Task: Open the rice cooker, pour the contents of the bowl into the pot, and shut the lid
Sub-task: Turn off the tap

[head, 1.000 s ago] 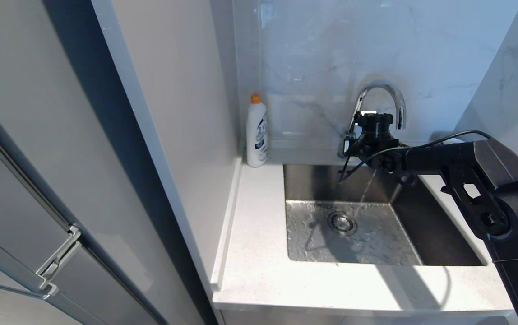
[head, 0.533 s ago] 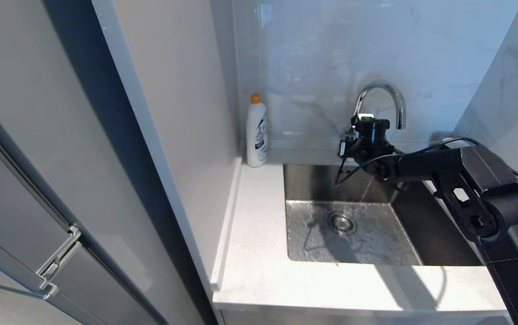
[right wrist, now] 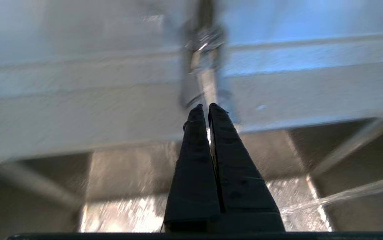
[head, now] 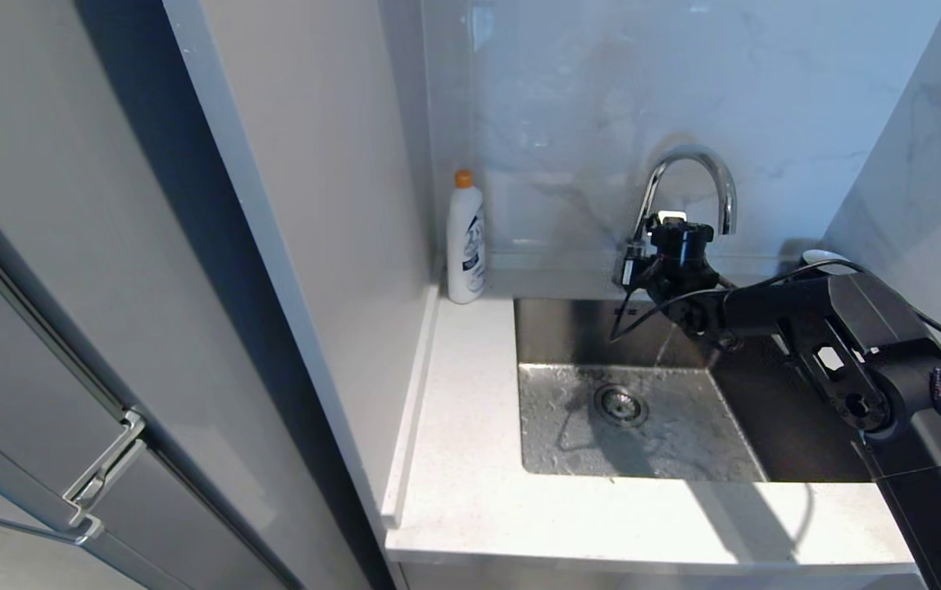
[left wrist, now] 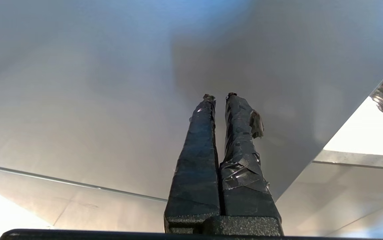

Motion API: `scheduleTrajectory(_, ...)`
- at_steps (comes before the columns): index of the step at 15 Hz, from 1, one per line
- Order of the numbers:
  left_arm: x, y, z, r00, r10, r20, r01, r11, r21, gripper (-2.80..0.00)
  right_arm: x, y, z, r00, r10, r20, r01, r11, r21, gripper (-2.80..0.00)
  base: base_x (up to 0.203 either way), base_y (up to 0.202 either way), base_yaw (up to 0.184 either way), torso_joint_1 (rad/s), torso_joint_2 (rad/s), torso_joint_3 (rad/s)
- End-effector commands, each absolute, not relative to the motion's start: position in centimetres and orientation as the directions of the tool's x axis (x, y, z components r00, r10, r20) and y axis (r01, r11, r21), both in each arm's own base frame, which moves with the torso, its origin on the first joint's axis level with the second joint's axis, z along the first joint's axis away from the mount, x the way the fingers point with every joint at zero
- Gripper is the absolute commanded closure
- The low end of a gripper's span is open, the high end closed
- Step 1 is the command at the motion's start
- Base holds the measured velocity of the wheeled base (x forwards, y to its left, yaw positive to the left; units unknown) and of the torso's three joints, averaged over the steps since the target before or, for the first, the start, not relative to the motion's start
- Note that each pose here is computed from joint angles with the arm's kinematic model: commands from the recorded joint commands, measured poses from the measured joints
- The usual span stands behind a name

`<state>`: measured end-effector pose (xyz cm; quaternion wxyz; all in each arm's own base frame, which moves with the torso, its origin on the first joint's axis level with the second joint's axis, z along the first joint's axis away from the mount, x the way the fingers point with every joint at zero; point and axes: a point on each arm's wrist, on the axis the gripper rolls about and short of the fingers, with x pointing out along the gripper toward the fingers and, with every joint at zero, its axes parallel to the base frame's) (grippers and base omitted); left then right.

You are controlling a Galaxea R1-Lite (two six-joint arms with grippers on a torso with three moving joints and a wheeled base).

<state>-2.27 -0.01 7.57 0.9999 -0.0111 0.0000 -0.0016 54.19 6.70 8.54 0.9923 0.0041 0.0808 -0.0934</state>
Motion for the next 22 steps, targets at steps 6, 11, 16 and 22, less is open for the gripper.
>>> scheduleTrajectory(6, -2.2, 0.0, 7.5, 1.0, -0.003, -0.003, 0.002, 1.0, -0.023, 0.0, 54.5, 6.7, 8.0, 0.972, -0.186, -0.146, 0.189, 0.982, 0.008, 0.0, 0.0, 0.0, 0.0, 0.003, 0.0, -0.15)
scheduleTrajectory(11, -2.2, 0.0, 7.5, 1.0, -0.003, -0.003, 0.003, 1.0, -0.023, 0.0, 54.5, 6.6, 9.4, 0.978, -0.198, -0.068, 0.201, 0.979, 0.039, 0.0, 0.0, 0.0, 0.0, 0.002, 0.0, -0.09)
scheduleTrajectory(16, -2.2, 0.0, 7.5, 1.0, -0.003, -0.003, 0.003, 1.0, -0.023, 0.0, 54.4, 6.1, 11.2, 0.969, -0.243, 0.037, 0.24, 0.968, 0.08, 0.0, 0.0, 0.0, 0.0, 0.0, 0.0, 0.0)
scheduleTrajectory(22, -2.2, 0.0, 7.5, 1.0, -0.002, -0.003, 0.002, 1.0, -0.023, 0.0, 54.1, 5.2, 12.9, 0.96, -0.27, 0.073, 0.263, 0.96, 0.095, 0.0, 0.0, 0.0, 0.0, 0.0, 0.0, 0.0)
